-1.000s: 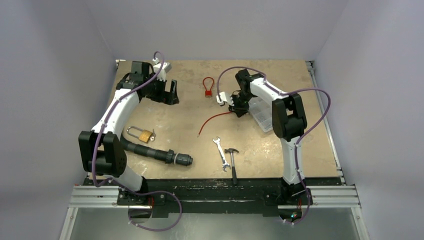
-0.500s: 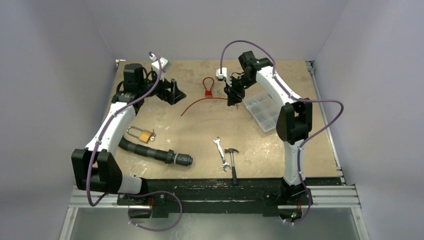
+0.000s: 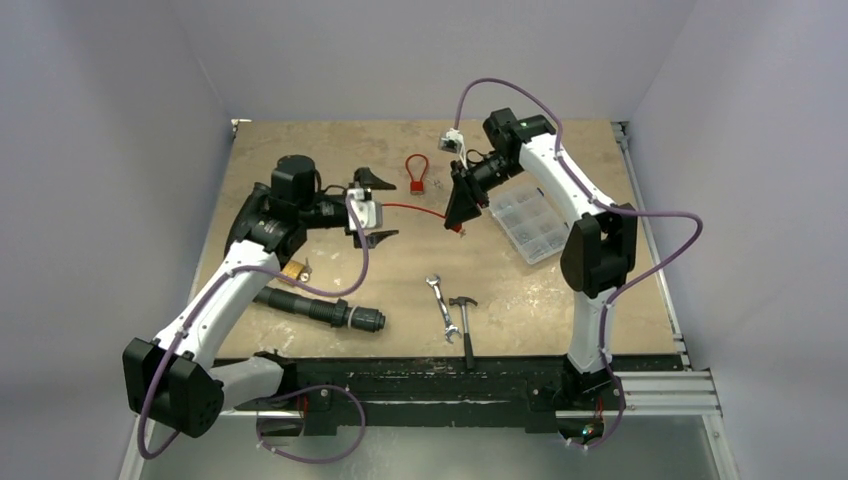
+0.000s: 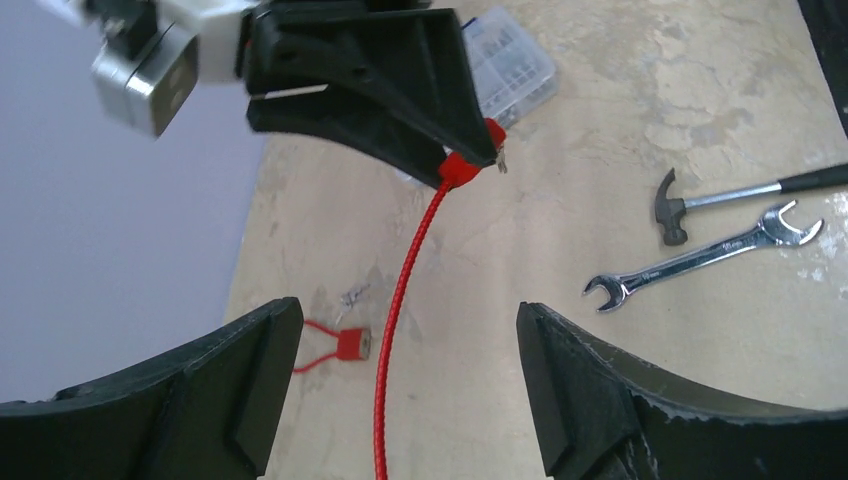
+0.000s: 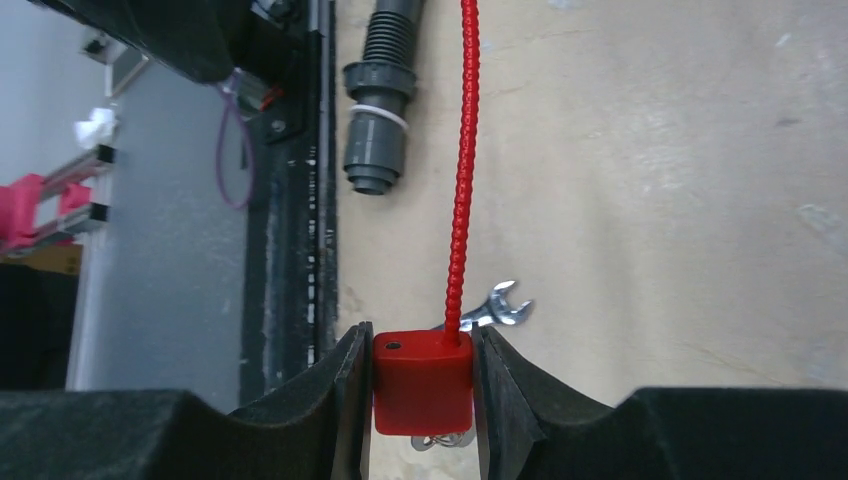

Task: Lock with the key
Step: Pick up the lock from the center of the board, then lock the lock.

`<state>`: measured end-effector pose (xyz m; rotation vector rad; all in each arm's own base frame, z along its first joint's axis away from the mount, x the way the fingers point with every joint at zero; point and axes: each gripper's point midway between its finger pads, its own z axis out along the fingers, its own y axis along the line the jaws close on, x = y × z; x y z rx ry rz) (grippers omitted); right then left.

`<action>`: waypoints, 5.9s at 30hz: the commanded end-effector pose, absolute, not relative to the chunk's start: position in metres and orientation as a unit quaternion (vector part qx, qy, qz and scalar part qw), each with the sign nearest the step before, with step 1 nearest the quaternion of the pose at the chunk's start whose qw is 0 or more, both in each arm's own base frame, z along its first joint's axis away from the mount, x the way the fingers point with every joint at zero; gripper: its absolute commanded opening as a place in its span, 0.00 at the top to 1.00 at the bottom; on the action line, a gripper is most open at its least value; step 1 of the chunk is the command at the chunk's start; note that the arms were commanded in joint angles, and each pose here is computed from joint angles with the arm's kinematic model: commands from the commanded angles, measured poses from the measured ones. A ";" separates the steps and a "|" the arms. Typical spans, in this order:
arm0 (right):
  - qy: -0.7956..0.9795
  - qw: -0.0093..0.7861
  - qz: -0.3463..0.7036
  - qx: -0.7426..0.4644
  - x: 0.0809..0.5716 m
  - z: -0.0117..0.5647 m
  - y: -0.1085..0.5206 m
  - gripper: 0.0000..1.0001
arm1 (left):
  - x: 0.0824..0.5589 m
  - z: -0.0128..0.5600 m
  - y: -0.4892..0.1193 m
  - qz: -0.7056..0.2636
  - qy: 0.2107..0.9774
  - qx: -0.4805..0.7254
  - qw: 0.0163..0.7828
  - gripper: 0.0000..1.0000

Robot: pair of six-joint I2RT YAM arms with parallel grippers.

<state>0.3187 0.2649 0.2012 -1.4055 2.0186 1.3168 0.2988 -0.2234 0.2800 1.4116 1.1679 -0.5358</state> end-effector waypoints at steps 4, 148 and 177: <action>0.677 0.156 0.552 -0.461 0.269 0.251 0.273 0.87 | 0.264 0.277 -0.260 -0.178 0.312 0.728 0.585 0.28; 0.602 0.125 0.679 -0.401 0.192 0.302 0.277 0.87 | 0.185 0.293 -0.290 0.047 -0.093 0.705 0.701 1.00; 0.638 0.208 0.529 -0.519 0.201 0.283 0.292 0.05 | 0.188 0.297 -0.296 0.020 -0.082 0.720 0.689 1.00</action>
